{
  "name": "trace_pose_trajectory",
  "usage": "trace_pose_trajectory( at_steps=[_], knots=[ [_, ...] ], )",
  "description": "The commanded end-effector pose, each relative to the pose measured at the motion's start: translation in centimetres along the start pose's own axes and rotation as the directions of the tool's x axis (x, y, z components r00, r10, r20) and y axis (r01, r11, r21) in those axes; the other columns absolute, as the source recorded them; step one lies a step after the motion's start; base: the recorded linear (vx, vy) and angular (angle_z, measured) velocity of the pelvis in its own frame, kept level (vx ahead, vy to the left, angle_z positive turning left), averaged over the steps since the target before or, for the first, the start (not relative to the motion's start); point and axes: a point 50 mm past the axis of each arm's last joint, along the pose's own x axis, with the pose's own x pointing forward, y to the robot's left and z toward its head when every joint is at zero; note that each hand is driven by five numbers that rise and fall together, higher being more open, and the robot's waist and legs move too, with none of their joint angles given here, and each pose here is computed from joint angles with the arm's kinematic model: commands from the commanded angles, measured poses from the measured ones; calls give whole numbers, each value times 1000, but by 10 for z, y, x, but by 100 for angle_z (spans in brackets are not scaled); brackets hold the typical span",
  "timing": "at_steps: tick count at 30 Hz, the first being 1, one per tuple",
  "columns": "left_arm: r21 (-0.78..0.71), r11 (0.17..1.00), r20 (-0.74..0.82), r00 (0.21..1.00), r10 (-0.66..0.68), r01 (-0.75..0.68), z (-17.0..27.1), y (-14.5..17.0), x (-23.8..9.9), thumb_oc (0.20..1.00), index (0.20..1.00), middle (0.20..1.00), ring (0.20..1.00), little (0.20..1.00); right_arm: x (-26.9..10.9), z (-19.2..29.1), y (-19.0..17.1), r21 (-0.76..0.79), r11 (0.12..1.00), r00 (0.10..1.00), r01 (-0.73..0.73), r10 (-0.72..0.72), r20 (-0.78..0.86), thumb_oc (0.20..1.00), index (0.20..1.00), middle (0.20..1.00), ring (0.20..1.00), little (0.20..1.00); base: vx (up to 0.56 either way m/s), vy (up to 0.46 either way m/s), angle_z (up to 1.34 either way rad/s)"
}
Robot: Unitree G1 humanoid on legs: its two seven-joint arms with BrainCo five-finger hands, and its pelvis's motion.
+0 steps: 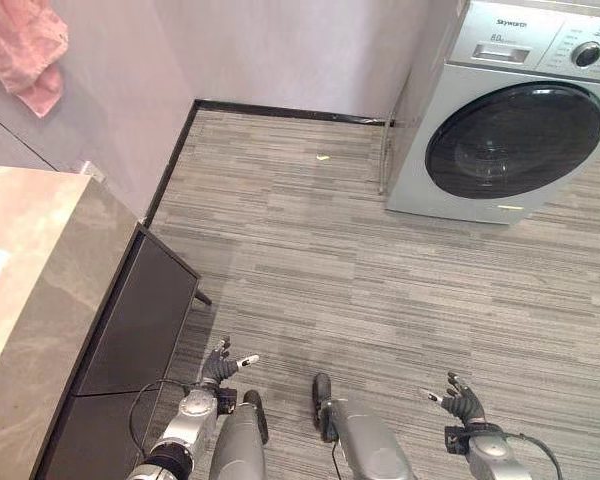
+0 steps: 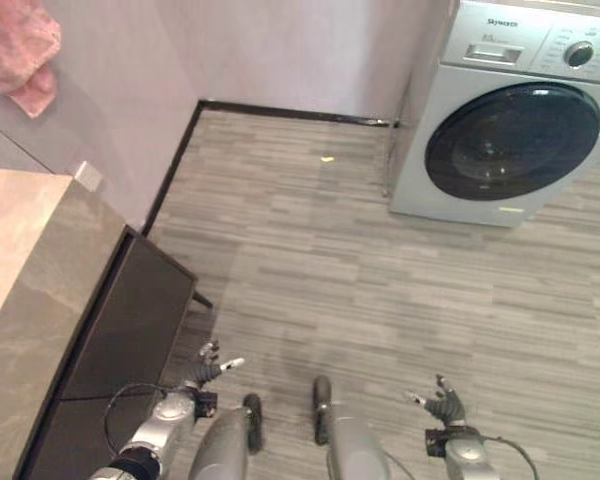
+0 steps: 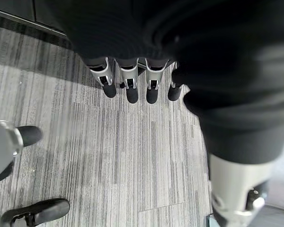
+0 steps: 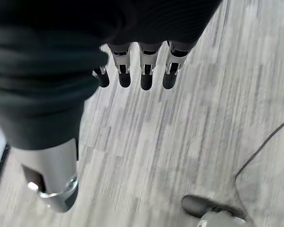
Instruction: Put brush and paste in cup on sink, flatten towel.
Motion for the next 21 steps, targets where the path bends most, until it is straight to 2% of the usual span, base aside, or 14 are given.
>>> trace_pose_trajectory(
  at_steps=[1, 4, 7, 8, 9, 12, 21],
  knots=[
    [-62, 998, 73, 997, 38, -34, 7, 10, -4, 1000, 1000, 1000, 1000, 1000, -8, -4, -15, -37, 999, 999, 33, -31, 41, 1000, 1000, 1000, 1000, 1000, 420, 15, 5],
    [-75, 997, 89, 996, -21, 27, 14, -2, -1, 1000, 1000, 1000, 1000, 1000, -7, 8, -3, -33, 999, 996, -33, 35, 77, 1000, 1000, 1000, 1000, 1000, 516, 171, -31],
    [-98, 993, 199, 979, -46, 67, 35, 7, -7, 1000, 1000, 1000, 1000, 1000, -3, 30, 14, -23, 995, 983, -97, 100, 156, 1000, 1000, 1000, 1000, 1000, 499, 208, -88],
    [-45, 997, 261, 964, -54, 68, 50, 20, -11, 1000, 1000, 1000, 1000, 1000, -3, 47, 32, -98, 980, 959, -172, 189, 211, 1000, 1000, 1000, 1000, 1000, 719, 421, -77],
    [-27, 998, 272, 961, -51, 61, 53, 23, -11, 1000, 1000, 1000, 1000, 1000, -4, 58, 34, -136, 975, 946, -176, 206, 250, 1000, 1000, 1000, 1000, 1000, 780, 491, -64],
    [-16, 998, 264, 963, -50, 56, 52, 23, -9, 1000, 1000, 1000, 1000, 1000, -5, 67, 31, -101, 981, 938, -166, 188, 292, 1000, 1000, 1000, 1000, 1000, 384, 219, -90],
    [0, 999, 235, 971, -49, 51, 44, 22, -7, 1000, 1000, 1000, 1000, 1000, -18, 49, 15, -115, 980, 943, -161, 187, 275, 1000, 1000, 1000, 1000, 1000, 413, -43, 71]
  ],
)
